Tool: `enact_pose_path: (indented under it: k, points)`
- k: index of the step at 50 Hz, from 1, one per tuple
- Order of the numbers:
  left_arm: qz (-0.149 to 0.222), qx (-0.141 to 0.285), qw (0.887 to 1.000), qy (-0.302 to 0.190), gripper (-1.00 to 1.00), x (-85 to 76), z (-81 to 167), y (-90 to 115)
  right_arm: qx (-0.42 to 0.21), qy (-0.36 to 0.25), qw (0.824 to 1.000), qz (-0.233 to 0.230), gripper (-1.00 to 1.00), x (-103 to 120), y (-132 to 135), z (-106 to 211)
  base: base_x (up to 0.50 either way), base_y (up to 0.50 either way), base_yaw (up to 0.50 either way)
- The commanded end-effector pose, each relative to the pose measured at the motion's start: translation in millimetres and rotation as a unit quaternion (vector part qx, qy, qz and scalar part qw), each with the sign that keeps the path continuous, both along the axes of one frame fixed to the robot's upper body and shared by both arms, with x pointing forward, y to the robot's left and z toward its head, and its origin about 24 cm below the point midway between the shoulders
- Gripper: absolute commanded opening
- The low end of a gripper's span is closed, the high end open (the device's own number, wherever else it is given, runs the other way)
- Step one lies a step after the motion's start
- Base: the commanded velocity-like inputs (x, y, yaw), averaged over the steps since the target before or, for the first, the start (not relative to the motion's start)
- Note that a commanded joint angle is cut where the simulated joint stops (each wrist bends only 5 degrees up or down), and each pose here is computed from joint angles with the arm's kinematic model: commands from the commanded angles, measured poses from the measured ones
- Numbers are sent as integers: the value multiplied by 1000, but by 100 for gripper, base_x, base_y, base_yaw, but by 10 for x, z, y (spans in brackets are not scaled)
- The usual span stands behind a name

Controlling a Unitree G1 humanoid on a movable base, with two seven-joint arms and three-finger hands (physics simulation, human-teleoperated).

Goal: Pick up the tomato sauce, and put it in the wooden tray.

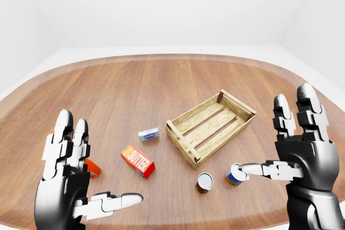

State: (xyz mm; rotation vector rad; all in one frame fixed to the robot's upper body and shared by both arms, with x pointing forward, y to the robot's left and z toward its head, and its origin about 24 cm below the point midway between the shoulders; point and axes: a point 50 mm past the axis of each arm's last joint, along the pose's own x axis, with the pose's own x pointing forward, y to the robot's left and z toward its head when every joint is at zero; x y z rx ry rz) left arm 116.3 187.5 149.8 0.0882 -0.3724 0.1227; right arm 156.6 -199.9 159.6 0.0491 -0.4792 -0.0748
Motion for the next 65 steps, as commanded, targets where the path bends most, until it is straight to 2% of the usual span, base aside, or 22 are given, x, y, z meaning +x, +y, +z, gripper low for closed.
enact_pose_path:
  k: [1, 12, 52, 65]
  points:
    - [0, 0, 1000, 1, 100, 6, -8, 4, -5, 52, 998, 23, 100, 10, 105, -183, 0, 0, 0]
    - [0, 0, 1000, 3, 100, 25, -21, 2, -4, 97, 994, 45, 100, -26, 177, -344, 0, 0, 0]
    - [-3, 1, 1000, 7, 100, 59, -42, -19, -35, 125, 990, 52, 100, -62, 217, -591, 0, 0, 0]
    - [-2, 1, 1000, 7, 100, 50, -43, -18, -42, 157, 985, 62, 100, -71, 273, -752, 0, 0, 0]
